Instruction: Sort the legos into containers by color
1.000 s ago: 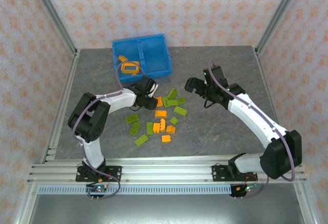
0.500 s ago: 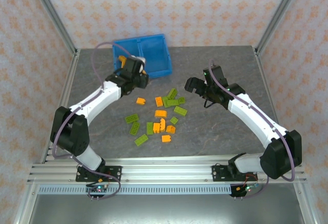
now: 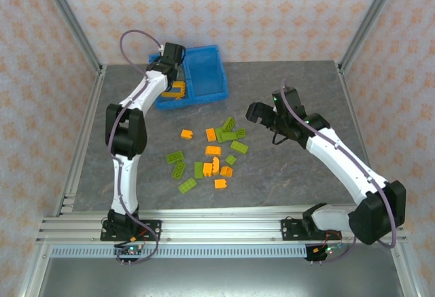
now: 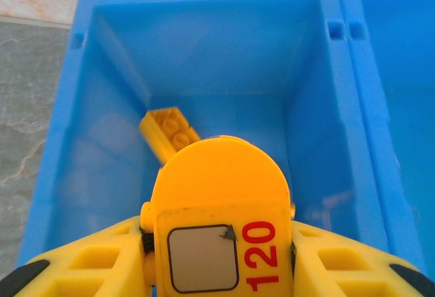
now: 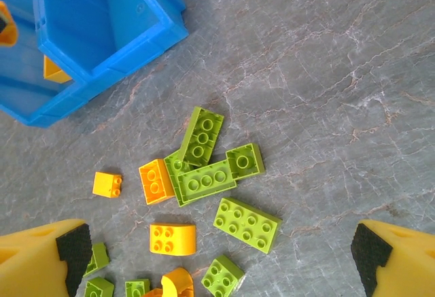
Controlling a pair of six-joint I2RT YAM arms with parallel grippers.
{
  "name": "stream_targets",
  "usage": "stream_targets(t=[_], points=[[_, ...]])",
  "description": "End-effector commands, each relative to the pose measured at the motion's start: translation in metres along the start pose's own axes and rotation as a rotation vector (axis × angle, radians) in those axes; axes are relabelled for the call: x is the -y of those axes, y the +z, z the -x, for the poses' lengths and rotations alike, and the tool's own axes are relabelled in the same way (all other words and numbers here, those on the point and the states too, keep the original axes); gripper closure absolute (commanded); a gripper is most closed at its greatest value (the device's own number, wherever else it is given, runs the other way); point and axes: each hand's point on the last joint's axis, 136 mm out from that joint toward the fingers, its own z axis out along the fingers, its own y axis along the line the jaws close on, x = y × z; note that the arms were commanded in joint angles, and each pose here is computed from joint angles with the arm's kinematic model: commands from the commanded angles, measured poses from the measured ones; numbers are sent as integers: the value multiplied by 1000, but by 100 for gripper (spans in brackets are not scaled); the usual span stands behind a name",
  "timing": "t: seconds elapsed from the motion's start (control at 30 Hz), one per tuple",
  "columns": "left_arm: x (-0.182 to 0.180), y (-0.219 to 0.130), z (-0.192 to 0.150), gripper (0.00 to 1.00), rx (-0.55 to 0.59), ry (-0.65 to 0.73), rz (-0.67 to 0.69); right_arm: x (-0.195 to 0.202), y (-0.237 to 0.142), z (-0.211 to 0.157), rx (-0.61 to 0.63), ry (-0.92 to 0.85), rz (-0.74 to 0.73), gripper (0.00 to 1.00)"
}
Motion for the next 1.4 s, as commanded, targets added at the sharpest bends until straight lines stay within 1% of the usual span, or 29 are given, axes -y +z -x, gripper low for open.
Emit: stream_targets(t=[0.0,0.07,0.13,0.27,0.37,0.47,0.6,0.7,0.8,0.9,1.0,1.07,1.17,1.3,1.37], points=[[-17,5,19,64,-12,-94,28,8,-9,-3,15,1,-30,1],[-15,14,24,59,-19,-113,6,8,-9,-3,14,4,-29,1],[-9,17,28,55,-21,-104,-21,8,-9,-3,12,6,-29,1],[-6,6,36,48,-17,-96,-54,6,-6,-3,9,7,-28,1],[-4,-13,44,47,1,-111,-95,3,-3,-1,6,12,-21,0],[-4,-38,55,43,23,-128,-131,-2,1,1,-6,13,-7,1],[-5,-80,66,43,52,-159,-199,-6,4,3,-10,11,0,1],[-1,-119,60,43,73,-194,-286,-6,6,3,-9,15,0,1],[4,-162,40,42,107,-202,-346,-6,9,2,-12,19,1,1],[14,-193,1,42,100,-179,-382,-6,14,2,-20,18,0,1],[27,-212,-44,41,66,-159,-397,-8,19,2,-25,20,4,1],[37,-215,-75,41,24,-148,-404,-8,22,3,-26,20,5,1],[58,-210,-120,41,-62,-141,-426,-11,27,2,-34,18,9,1],[85,-192,-172,41,-170,-80,-422,-10,30,2,-38,15,7,1],[96,-180,-192,41,-225,-61,-423,-8,29,0,-40,14,4,1]])
